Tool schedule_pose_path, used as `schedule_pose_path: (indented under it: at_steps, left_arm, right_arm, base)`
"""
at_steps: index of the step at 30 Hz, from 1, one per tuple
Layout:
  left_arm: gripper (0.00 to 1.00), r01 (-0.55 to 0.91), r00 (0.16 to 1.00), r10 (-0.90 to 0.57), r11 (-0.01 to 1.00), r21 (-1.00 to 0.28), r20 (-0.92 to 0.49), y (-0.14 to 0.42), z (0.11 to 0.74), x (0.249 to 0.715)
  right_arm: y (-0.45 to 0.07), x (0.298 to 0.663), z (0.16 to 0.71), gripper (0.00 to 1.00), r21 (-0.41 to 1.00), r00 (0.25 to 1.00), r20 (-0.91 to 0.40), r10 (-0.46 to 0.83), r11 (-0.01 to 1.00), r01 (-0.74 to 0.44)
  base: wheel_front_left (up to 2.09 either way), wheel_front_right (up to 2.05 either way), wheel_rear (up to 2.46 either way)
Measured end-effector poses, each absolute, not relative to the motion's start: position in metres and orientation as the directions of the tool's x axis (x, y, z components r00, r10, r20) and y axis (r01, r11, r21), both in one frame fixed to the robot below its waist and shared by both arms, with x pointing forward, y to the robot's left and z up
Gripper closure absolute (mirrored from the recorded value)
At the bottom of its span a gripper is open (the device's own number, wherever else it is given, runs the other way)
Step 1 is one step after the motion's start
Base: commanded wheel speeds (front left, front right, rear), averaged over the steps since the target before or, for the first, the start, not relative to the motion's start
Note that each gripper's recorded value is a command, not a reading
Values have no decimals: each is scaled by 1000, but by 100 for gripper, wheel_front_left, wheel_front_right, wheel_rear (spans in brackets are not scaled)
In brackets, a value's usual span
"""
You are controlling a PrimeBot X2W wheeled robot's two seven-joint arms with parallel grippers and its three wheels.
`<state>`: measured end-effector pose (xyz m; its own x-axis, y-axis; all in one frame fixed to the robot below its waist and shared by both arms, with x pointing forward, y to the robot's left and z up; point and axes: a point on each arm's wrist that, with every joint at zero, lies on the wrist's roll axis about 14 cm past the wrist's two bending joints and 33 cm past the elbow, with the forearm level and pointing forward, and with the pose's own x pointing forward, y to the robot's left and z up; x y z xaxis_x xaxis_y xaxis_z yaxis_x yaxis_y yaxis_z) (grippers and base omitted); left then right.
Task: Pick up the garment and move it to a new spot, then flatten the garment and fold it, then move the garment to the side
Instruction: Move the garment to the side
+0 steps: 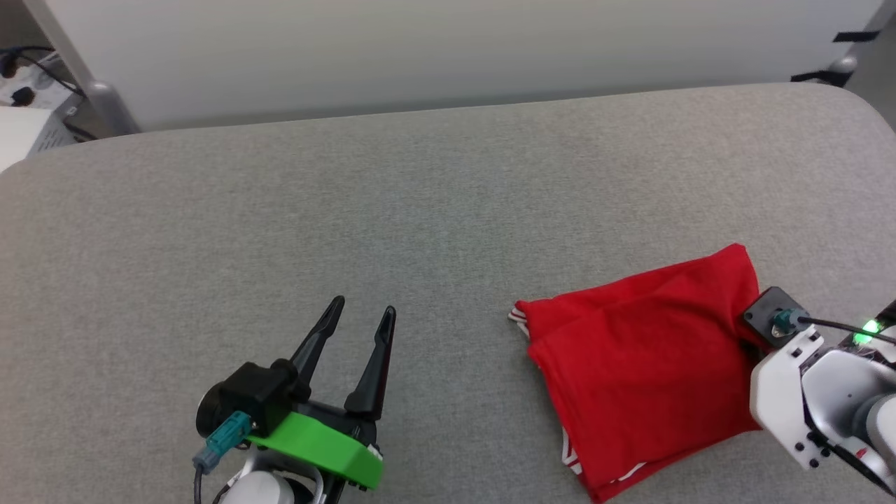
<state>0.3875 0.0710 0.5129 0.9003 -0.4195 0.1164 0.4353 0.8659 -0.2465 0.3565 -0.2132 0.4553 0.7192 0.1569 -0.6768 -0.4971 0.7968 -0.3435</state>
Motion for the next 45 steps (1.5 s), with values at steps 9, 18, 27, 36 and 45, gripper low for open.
schedule_pose_path:
  at_steps: [9,18,27,36,45]
  left_arm:
    - [0,588,809,-561,776,-228,179,20,523,418]
    - [0,680,733,-648,695,-233,207,-9,509,449]
    - [0,727,687,-697,649,-227,206,-18,493,473]
    - [0,706,708,-669,661,-255,225,-7,479,490]
    - [0,697,716,-663,675,-241,218,-2,483,488]
  right_arm:
    - [-304,365,465,100,-471,723,-689,-47,787,-398]
    - [-403,380,457,100,-585,694,-666,-272,768,-260]
    - [-493,376,444,100,-677,624,-620,-476,726,-119]
    - [-507,392,396,100,-684,584,-627,-516,724,-94]
    - [-506,394,393,0,-675,583,-621,-525,735,-57]
  base:
    - [0,0,0]
    - [0,0,0]
    - [0,0,0]
    - [0,0,0]
    - [0,0,0]
